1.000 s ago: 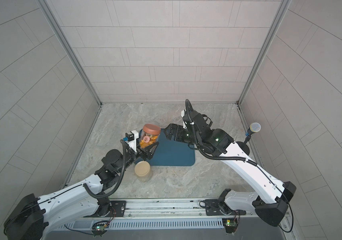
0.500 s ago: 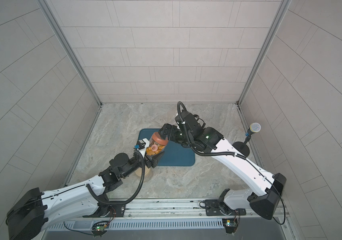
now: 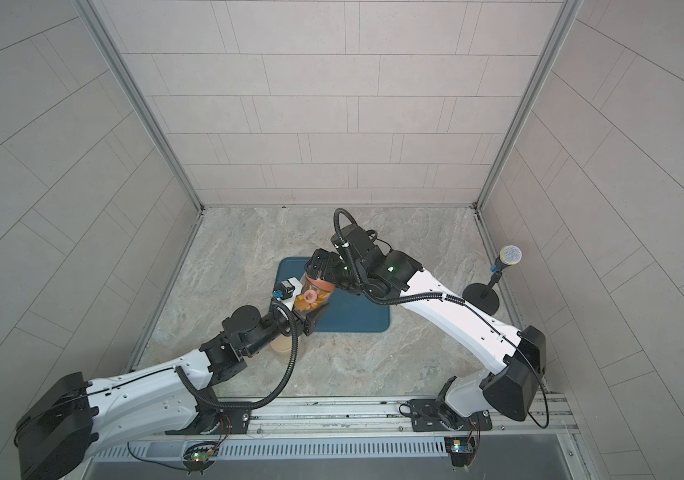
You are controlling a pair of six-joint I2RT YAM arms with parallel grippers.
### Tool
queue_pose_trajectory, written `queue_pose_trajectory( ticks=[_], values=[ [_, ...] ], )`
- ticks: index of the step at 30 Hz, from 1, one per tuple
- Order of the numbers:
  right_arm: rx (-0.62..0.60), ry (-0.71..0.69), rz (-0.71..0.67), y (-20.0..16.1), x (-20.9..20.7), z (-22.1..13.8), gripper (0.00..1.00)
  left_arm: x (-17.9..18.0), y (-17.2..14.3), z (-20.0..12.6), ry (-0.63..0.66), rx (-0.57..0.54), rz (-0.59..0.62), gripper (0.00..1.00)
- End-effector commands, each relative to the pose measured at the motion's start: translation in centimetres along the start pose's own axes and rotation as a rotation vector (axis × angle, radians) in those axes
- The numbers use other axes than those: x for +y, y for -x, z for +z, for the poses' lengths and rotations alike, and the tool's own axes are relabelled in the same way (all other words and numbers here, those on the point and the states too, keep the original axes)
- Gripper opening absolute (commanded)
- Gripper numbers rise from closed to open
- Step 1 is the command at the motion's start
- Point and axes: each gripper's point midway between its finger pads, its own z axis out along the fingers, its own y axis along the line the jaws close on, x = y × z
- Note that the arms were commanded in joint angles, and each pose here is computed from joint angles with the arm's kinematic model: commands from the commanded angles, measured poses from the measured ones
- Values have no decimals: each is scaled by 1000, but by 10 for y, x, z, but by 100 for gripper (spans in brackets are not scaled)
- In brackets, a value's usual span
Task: Pour the cookies out of the jar
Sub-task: Unscrew the lid from the jar.
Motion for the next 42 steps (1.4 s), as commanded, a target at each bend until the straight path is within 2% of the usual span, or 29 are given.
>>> queue_pose_trajectory(
  ticks=[1, 7, 12, 17, 23, 30, 31, 33, 35, 38, 41, 42],
  values=[
    [-15, 30, 23, 3, 10, -1, 100, -3, 59, -4, -5, -185, -7, 0],
    [-16, 37, 32, 1, 10, 2, 98, -3, 59, -4, -4, -190, -16, 0],
    [-12, 66, 27, -1, 13, 5, 90, -1, 61, -6, 5, -207, -37, 0],
    [-5, 65, 10, -4, 14, 7, 96, -3, 61, -6, -9, -208, -47, 0],
    [-19, 54, -3, -1, 12, 9, 95, -4, 60, -6, -12, -205, -46, 0],
    [-16, 112, -4, -2, 20, 12, 71, -3, 62, -7, -10, -213, -65, 0],
    [-16, 127, -3, -3, 22, 12, 66, -1, 64, -8, -4, -220, -78, 0],
    [-18, 167, -4, -3, 27, 13, 48, 3, 65, -9, 13, -227, -124, 0],
    [-21, 231, -20, -4, 36, 13, 38, 3, 70, -11, -1, -238, -162, 0],
    [-31, 299, -72, -4, 46, 7, 21, -11, 80, -11, -110, -246, -226, 0],
    [-39, 339, -134, 0, 50, -2, 10, -27, 95, -18, -258, -271, -313, 0],
    [-37, 358, -150, 1, 50, -6, 9, -31, 100, -21, -303, -280, -344, 0]
  ],
)
